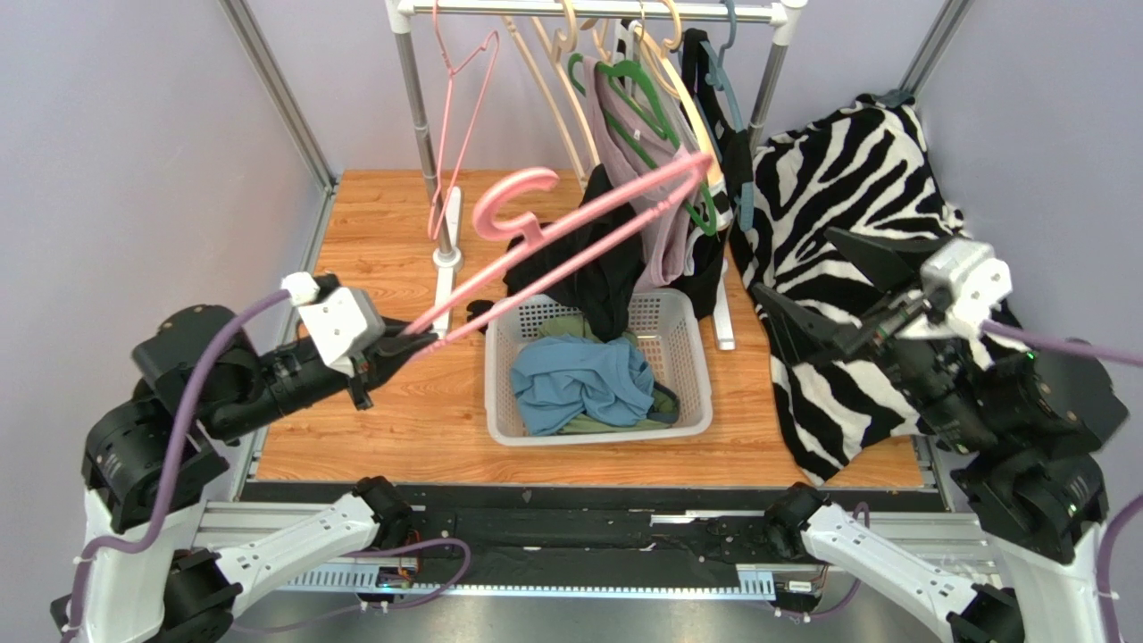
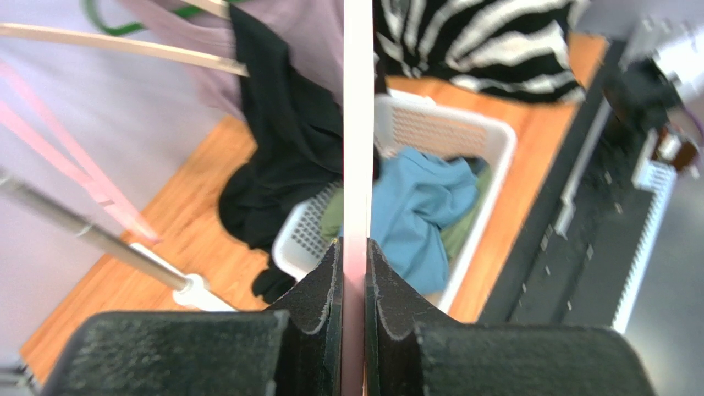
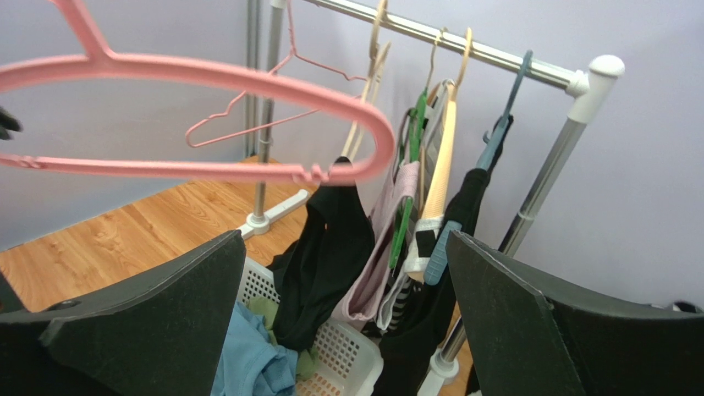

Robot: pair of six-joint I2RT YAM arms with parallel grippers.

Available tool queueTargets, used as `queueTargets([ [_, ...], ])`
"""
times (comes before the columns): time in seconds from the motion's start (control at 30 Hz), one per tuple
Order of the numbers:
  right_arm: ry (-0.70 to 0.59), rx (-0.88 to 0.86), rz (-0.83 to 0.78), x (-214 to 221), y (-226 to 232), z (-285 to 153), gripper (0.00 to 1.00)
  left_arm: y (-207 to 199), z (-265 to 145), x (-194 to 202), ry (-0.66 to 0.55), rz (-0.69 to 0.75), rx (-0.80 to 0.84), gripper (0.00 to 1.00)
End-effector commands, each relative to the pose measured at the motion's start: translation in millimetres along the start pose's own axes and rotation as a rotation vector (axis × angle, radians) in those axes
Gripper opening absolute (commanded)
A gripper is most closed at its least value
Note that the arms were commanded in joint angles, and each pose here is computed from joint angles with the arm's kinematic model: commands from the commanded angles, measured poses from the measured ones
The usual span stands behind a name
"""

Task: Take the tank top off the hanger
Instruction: Place the hanger at the clothesline.

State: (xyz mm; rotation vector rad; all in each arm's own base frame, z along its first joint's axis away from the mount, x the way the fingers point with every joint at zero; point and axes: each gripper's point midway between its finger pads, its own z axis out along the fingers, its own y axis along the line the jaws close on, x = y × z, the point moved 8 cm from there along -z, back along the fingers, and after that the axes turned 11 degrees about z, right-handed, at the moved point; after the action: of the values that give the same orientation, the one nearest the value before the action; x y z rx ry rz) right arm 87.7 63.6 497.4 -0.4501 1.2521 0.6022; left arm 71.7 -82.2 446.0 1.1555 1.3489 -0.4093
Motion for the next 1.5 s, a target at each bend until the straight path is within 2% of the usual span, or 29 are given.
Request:
queueTargets([
  [0.0,0.062,0.138,0.072,5.0,-10.1,18.8,1.00,22.0,-29.7,-31.9,-0.126,-0.086,-0.245,0.00],
  [0.17,0.068,0.112,0.080,8.8,-7.3,27.8,1.00,30.0,-71.3,-61.2,-0.270,-0.059,-0.370,0.00],
  [0.27,0.093,0.103,0.103,13.8,-5.6,38.2,1.00,35.5,-81.8,-66.1,-0.297,-0.089,-0.463,0.00],
  [0.3,0.106,0.105,0.112,15.2,-5.3,44.4,1.00,40.4,-82.5,-62.6,-0.275,-0.123,-0.534,0.00],
  [0.4,0.155,0.128,0.149,13.6,-5.4,59.6,1.00,44.8,-62.0,-45.2,-0.164,-0.199,-0.568,0.00],
  [0.5,0.204,0.147,0.175,18.0,-5.3,69.9,1.00,45.1,-47.1,-37.2,-0.107,-0.272,-0.556,0.00],
  [0.7,0.186,0.094,0.228,21.9,1.5,91.3,1.00,48.6,-26.3,-31.7,-0.075,-0.341,-0.548,0.00],
  [0.83,0.176,0.084,0.252,26.6,3.1,115.4,1.00,59.5,-15.0,-27.1,-0.051,-0.355,-0.623,0.00],
  [0.97,0.217,0.098,0.257,49.2,2.7,144.4,1.00,66.9,-7.6,-28.2,-0.058,-0.388,-0.670,0.00],
  [1.27,0.258,0.261,0.187,92.1,-6.6,216.5,1.00,78.0,14.1,-23.1,0.002,-0.439,-0.716,0.00],
  [1.47,0.289,0.316,0.145,115.1,-7.4,253.1,0.92,83.0,31.5,-20.9,0.037,-0.461,-0.707,0.00],
])
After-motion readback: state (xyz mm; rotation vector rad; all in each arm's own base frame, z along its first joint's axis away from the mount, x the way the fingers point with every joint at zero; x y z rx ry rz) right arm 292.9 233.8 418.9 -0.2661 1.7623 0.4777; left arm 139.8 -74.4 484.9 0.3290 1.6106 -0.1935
